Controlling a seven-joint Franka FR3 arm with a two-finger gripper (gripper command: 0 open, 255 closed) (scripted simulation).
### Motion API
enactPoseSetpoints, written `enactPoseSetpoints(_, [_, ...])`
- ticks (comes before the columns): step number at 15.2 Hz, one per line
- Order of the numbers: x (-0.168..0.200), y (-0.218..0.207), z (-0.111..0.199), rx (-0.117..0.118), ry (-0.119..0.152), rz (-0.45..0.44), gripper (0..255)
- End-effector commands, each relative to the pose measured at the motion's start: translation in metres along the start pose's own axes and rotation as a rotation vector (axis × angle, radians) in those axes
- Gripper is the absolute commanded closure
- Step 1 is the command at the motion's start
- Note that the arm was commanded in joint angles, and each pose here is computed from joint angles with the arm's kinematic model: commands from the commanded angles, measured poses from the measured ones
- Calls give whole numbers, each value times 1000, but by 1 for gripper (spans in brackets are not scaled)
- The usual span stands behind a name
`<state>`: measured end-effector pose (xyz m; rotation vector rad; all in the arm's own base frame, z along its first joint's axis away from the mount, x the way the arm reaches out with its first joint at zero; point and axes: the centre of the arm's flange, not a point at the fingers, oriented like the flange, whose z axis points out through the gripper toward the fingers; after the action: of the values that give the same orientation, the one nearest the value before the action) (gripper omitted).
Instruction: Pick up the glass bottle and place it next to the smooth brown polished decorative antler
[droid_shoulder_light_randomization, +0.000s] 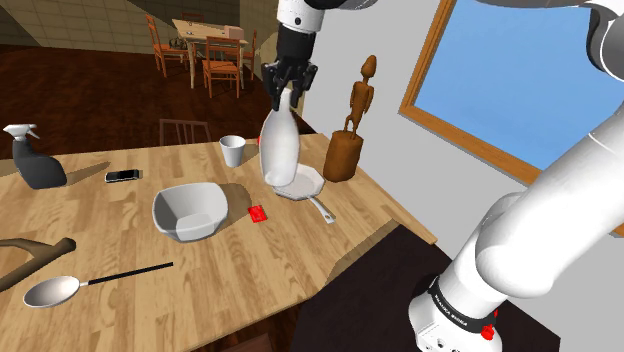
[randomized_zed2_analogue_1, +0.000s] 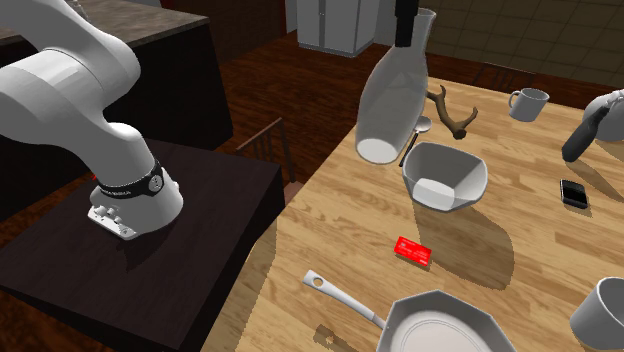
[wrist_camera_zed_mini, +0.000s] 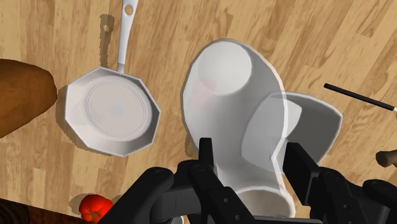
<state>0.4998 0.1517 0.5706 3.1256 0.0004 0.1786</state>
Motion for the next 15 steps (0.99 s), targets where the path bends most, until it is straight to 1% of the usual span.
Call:
enactPoseSetpoints(1, [2,1,-10,0,0,0,255])
enactPoseSetpoints(9, [7,1,-49,0,0,0,255])
enactPoseSetpoints(15, [-8,-74,-27,0,0,0,255])
